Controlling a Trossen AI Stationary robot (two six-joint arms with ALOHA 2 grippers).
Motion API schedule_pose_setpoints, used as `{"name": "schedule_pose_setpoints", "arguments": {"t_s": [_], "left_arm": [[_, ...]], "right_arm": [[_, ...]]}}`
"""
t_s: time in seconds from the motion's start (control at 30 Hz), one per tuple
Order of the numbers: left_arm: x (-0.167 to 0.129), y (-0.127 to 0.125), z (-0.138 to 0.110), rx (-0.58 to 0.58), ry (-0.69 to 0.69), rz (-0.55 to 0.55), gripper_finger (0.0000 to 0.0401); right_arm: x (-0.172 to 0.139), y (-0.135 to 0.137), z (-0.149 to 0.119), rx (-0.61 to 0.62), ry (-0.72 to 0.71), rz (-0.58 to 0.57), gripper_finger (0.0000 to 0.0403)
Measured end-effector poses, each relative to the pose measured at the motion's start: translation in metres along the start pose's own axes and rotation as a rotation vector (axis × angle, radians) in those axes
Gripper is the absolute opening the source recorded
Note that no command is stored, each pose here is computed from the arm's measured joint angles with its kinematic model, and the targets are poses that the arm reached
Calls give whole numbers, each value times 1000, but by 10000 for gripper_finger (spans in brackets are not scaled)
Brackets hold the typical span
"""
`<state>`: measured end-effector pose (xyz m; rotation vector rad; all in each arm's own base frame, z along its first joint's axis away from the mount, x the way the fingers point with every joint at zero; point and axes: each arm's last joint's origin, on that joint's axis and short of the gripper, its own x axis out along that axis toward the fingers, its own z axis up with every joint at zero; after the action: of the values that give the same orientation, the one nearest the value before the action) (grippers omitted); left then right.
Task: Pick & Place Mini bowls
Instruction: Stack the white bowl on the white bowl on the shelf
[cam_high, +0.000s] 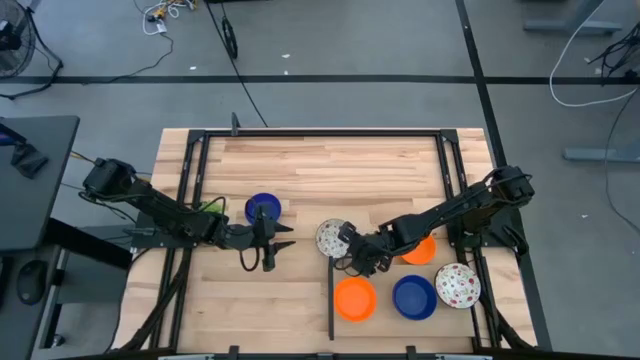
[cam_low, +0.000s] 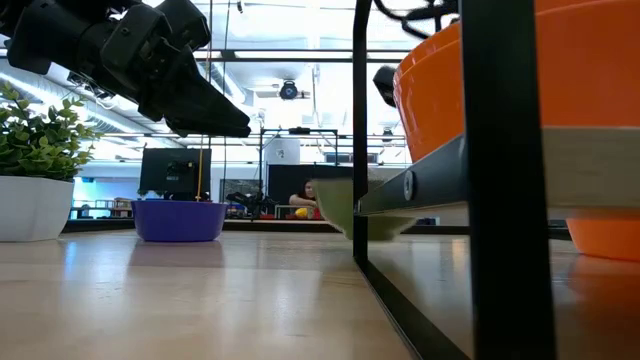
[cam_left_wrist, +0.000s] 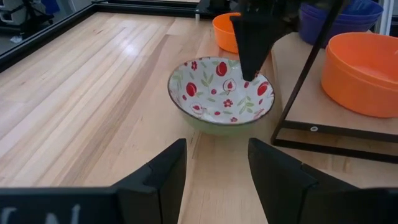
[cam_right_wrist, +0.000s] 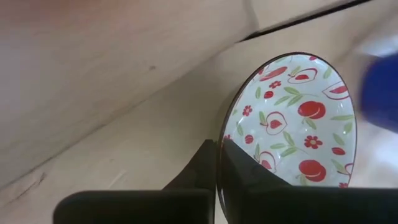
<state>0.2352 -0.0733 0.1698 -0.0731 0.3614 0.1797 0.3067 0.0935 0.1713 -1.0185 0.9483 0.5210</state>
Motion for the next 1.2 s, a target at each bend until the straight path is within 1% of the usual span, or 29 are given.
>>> {"name": "schedule_pose_setpoints", "arguments": {"t_s": [0.1, 0.23, 0.37, 0.53, 0.73, 0.8, 0.87, 0.97, 1.1, 1.2], "left_arm": [[0, 0, 0, 0, 0, 0, 177], [0, 0, 0, 1, 1, 0, 177], [0, 0, -1, 4, 6, 1, 177], [0, 0, -1, 6, 14, 3, 177], [0, 0, -2, 2, 16, 0, 177], [0, 0, -2, 2, 17, -4, 177], [0, 0, -2, 1, 20, -13, 177], [0, 0, -2, 0, 22, -15, 177], [0, 0, -2, 2, 26, -14, 177], [0, 0, -3, 3, 28, -13, 177]], "right_arm": [[-5, 3, 5, 81, 23, -51, 4], [-16, 6, 12, 219, 61, -147, 4], [-37, 5, 23, 393, 87, -182, 4], [-73, -1, 35, 690, 177, -158, 4], [-124, -4, 47, 1098, 258, -156, 4], [-138, -3, 49, 1246, 292, -137, 4], [-149, 2, 50, 1372, 357, -96, 2], [-157, 13, 52, 1502, 455, -54, 2], [-164, 33, 57, 1597, 592, -4, 1], [-169, 45, 63, 1644, 597, 5, 1]]}}
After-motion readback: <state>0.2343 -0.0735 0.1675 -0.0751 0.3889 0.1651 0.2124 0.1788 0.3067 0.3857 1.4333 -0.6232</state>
